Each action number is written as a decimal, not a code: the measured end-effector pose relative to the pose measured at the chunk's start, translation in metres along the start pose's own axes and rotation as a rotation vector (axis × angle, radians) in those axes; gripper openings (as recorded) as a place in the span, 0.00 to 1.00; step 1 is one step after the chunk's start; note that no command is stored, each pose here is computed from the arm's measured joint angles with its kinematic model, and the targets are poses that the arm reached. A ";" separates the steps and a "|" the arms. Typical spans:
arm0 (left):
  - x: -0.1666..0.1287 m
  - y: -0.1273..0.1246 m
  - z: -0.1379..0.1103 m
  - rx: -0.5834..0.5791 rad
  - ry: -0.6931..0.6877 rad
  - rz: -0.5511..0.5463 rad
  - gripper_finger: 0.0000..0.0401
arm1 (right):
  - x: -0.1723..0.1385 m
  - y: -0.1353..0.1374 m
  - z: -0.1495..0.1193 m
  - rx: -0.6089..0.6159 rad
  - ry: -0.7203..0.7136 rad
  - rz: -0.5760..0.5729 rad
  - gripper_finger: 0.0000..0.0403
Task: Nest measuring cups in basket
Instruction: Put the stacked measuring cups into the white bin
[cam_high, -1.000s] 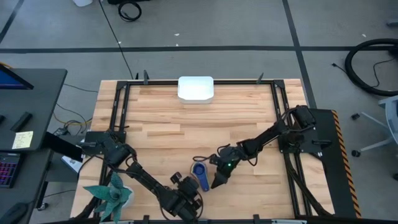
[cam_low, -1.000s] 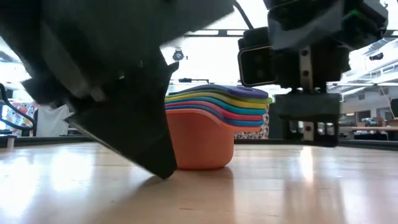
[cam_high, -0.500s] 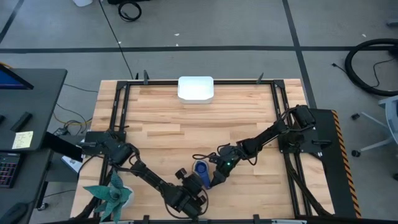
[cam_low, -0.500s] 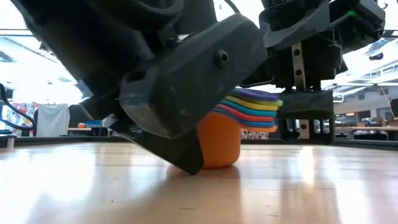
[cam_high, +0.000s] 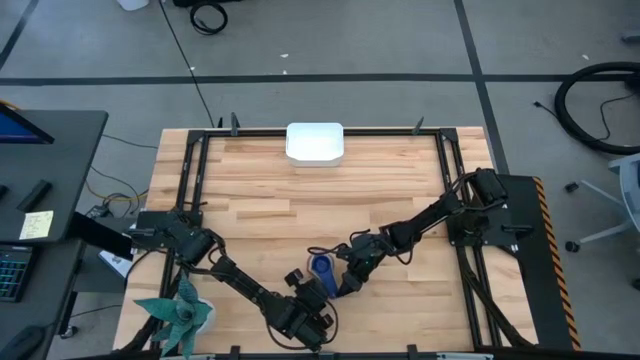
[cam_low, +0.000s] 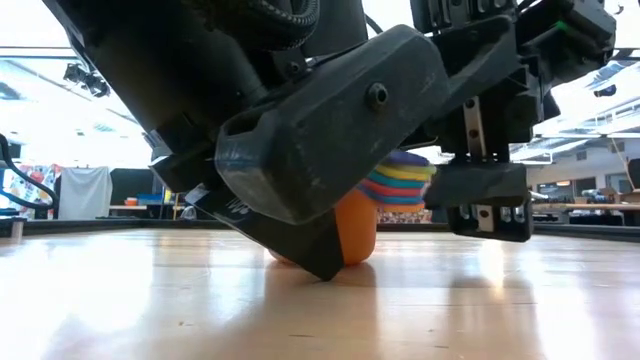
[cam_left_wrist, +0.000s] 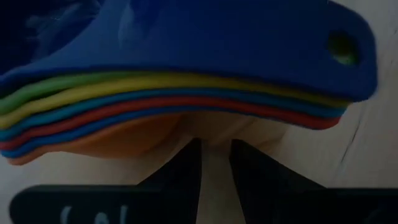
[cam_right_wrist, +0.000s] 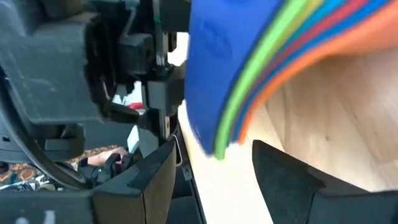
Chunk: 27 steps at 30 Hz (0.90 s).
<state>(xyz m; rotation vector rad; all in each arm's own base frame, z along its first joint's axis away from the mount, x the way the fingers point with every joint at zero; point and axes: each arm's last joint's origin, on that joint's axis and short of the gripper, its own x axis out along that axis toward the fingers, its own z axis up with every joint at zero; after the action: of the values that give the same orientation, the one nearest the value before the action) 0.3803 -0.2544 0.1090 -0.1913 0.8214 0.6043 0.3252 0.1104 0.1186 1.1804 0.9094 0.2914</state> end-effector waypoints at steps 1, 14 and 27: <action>0.000 0.000 0.000 0.000 0.000 0.000 0.23 | 0.000 -0.001 0.000 0.006 0.007 -0.005 0.54; 0.000 0.000 0.000 0.003 0.003 -0.001 0.23 | -0.003 -0.007 0.007 -0.017 -0.060 -0.059 0.54; 0.001 0.000 0.000 0.050 0.005 -0.001 0.23 | -0.008 -0.001 0.018 -0.045 -0.111 0.018 0.54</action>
<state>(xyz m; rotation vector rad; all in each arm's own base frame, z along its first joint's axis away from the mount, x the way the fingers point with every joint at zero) 0.3808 -0.2539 0.1086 -0.1480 0.8401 0.5819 0.3336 0.0925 0.1225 1.1522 0.7925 0.2572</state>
